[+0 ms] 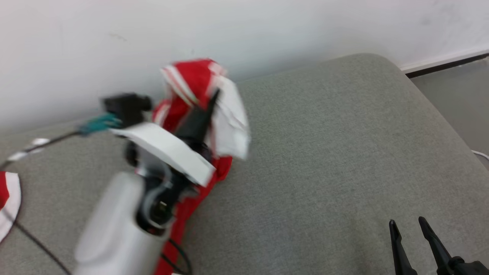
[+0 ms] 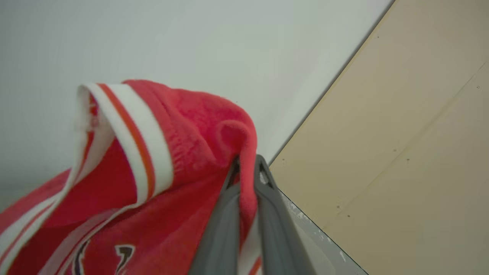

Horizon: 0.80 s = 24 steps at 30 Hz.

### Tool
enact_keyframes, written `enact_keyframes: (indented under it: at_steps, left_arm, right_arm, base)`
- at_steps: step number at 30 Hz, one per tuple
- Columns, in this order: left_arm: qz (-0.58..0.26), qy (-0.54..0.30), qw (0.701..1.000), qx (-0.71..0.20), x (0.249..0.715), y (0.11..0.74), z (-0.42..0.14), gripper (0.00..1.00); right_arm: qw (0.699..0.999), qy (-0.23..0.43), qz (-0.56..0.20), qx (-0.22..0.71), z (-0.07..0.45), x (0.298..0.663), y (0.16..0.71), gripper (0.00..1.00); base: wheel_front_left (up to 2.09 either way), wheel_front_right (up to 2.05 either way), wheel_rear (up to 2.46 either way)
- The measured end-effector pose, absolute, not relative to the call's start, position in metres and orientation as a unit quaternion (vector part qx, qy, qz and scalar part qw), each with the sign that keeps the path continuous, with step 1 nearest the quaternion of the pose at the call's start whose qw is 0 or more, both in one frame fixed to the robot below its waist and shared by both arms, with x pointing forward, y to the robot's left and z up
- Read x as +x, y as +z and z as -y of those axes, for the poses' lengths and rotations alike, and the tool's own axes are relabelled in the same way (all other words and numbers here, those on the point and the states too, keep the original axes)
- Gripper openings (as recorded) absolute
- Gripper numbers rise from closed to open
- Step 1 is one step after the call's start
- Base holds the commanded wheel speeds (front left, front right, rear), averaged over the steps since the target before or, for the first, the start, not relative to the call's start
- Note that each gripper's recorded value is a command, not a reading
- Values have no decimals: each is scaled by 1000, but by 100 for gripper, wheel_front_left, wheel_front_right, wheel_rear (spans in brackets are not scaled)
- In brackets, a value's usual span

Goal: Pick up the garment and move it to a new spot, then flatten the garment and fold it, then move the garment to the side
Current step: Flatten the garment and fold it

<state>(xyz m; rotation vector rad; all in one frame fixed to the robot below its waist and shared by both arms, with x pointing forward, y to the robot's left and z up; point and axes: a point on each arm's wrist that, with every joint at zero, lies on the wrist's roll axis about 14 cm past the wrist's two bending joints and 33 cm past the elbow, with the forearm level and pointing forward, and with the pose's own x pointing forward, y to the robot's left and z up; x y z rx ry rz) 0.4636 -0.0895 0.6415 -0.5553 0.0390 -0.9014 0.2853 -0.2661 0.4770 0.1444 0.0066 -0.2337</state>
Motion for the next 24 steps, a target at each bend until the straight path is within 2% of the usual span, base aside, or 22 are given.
enact_keyframes:
  at_steps: [8,14,18,19,20,21,24]
  left_arm:
    - [-139,-542,793,-240,386,580,169,0]
    - [-220,-597,738,-224,341,547,201,0]
    - [-256,-613,719,-205,325,526,210,0]
    - [-262,-614,717,-202,322,522,211,31]
    - [-262,-615,717,-199,321,519,212,84]
    - [-259,-618,717,-194,320,518,213,100]
    - [-261,-626,710,-191,311,516,217,100]
  right_arm:
    - [988,-132,-8,76,270,281,474,100]
    - [985,-156,-9,78,280,273,474,100]
    - [982,-169,-12,79,284,267,472,100]
    - [982,-171,-13,81,284,267,471,100]
    - [981,-173,-14,82,284,266,471,100]
    - [981,-173,-14,83,283,266,470,100]
    - [981,-175,-15,85,284,266,470,100]
  base:
    - [0,0,0]
    - [0,0,0]
    - [0,0,0]
    - [0,0,0]
    - [0,0,0]
    - [0,0,0]
    - [0,0,0]
